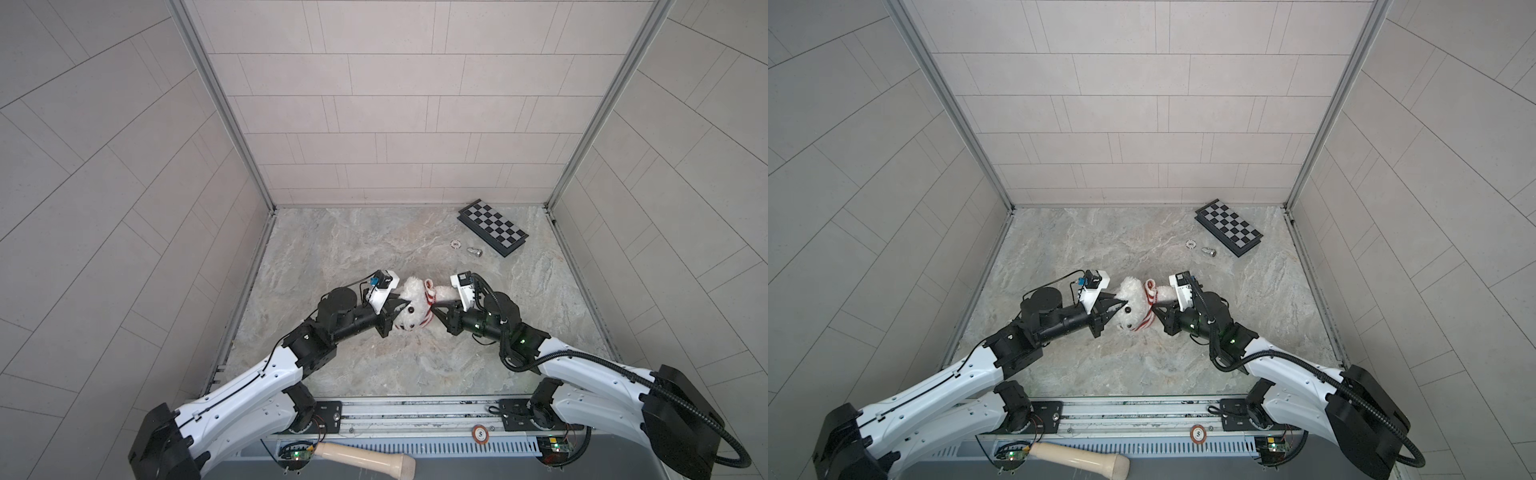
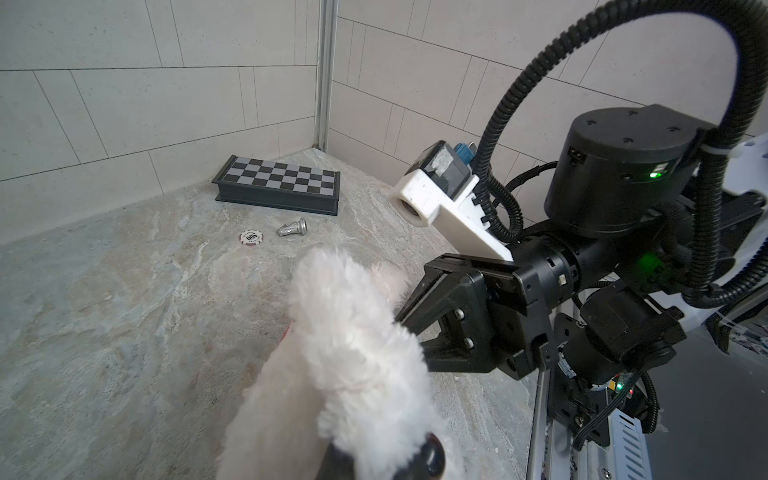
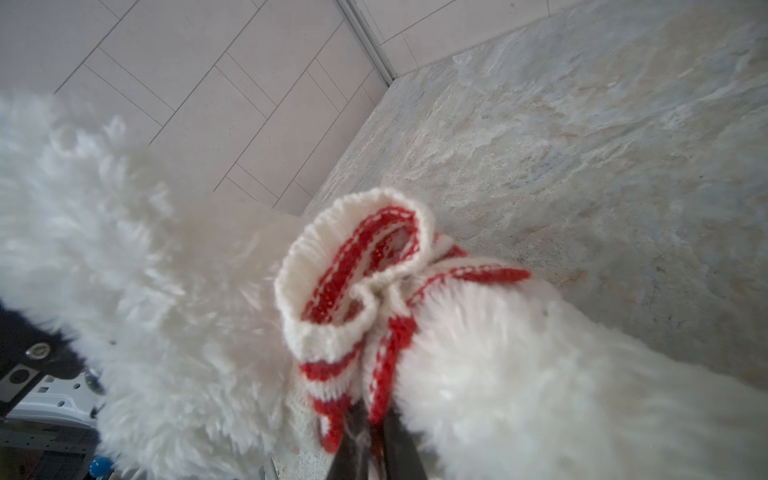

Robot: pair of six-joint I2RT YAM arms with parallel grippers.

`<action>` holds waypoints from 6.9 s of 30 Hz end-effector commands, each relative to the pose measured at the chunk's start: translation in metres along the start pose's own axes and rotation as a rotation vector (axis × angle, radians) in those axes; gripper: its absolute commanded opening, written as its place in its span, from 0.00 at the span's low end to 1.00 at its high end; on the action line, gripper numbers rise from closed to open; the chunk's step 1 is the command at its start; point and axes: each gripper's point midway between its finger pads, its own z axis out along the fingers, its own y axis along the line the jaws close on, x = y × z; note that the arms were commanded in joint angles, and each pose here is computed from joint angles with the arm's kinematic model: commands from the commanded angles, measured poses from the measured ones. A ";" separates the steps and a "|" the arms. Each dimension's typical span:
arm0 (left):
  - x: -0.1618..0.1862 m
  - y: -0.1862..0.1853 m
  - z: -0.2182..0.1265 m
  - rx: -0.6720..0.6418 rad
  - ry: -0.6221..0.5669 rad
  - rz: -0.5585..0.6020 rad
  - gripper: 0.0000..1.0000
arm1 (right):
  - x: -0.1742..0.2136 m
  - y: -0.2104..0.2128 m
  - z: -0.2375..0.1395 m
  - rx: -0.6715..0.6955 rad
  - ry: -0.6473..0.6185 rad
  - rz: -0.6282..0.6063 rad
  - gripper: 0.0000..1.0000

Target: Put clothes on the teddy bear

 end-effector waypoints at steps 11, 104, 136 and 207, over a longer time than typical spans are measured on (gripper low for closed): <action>-0.023 -0.010 -0.017 0.013 -0.056 0.072 0.00 | -0.032 -0.013 -0.045 0.123 -0.228 -0.028 0.00; -0.146 -0.001 -0.070 0.094 -0.252 -0.322 0.00 | -0.056 0.053 -0.033 -0.180 -0.295 -0.261 0.38; -0.126 0.021 -0.079 0.128 -0.238 -0.331 0.00 | -0.055 0.056 -0.062 -0.135 -0.335 -0.383 0.23; -0.169 -0.021 -0.162 -0.011 -0.438 -0.078 0.00 | -0.057 0.098 -0.133 -0.171 -0.423 -0.827 0.00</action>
